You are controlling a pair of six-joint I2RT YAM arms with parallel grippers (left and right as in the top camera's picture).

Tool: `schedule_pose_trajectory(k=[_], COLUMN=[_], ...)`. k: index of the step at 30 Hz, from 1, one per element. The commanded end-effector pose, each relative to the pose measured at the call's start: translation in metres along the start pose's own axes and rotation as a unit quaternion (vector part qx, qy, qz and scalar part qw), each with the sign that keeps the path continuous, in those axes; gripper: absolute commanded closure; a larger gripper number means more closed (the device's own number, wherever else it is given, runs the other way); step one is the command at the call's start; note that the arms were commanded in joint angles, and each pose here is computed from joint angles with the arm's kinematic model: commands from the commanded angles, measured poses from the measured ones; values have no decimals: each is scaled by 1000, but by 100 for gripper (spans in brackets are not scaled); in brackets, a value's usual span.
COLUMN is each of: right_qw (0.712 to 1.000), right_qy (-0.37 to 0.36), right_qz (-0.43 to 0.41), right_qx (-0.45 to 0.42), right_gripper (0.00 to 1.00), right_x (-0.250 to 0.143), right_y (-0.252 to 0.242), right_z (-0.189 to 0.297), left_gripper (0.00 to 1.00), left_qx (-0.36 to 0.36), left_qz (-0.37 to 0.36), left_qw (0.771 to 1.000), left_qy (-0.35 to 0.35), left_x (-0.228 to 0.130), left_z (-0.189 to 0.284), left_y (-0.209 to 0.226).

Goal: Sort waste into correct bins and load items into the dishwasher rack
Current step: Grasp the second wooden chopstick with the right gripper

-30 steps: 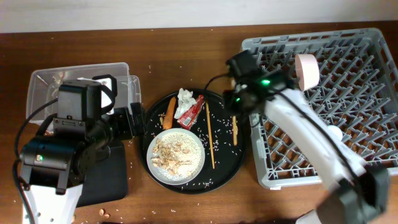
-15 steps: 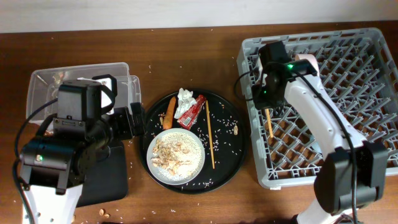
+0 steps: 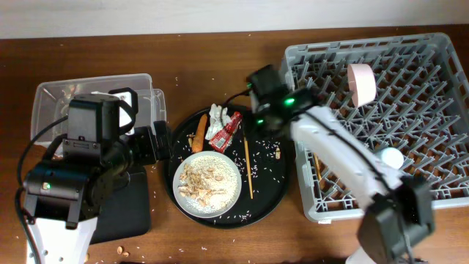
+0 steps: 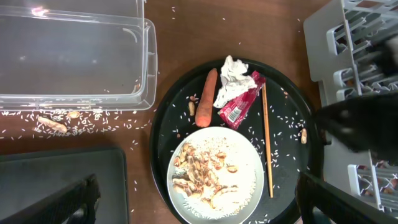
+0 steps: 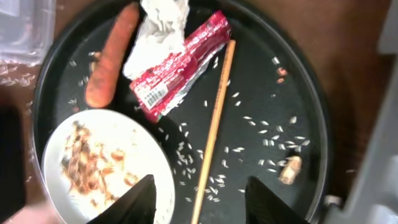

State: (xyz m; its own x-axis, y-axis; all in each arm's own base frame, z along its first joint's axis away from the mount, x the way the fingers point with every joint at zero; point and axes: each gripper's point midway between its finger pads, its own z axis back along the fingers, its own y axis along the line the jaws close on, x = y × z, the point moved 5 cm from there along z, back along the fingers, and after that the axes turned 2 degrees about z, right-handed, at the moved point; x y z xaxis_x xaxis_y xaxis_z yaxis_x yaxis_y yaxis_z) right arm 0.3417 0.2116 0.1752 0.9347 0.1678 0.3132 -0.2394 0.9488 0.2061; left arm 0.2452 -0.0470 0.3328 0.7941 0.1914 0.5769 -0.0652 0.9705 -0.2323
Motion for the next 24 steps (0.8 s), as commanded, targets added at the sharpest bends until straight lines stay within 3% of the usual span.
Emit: schedule_pose_trajectory(k=[1,5,8,10,14,17,24], right_qw=[994,990,990,990,989,989,985], right_qy=[12,51,75,85,93,94,127], right_qz=[-59,-76,-78,-79,-81,-80,-83], right_qx=[-91,-106,-94,-83,-78,-78,-78], right_gripper=[55,56,67,68,88,79,75], right_x=[-2,-12,-18,-21,-24,-24,-41], right_y=[-13,-20,-19,-16,-16,-16,-19], right_z=[-45,-85,-103,-110,-115,-115,-129], left_gripper=[1,1,1,1,1,1,1], left_qx=[4,4,4,4,4,4,4], left_qz=[4,4,4,4,4,4,4], left_qw=[1000,1000,1000,1000,1000,1000,1000], left_qy=[-9,-9,-9,-9,-9,-9,-9], left_x=[2,2,2,2,2,2,2], left_z=[4,4,4,4,4,4,4], left_y=[1,1,1,1,1,1,1])
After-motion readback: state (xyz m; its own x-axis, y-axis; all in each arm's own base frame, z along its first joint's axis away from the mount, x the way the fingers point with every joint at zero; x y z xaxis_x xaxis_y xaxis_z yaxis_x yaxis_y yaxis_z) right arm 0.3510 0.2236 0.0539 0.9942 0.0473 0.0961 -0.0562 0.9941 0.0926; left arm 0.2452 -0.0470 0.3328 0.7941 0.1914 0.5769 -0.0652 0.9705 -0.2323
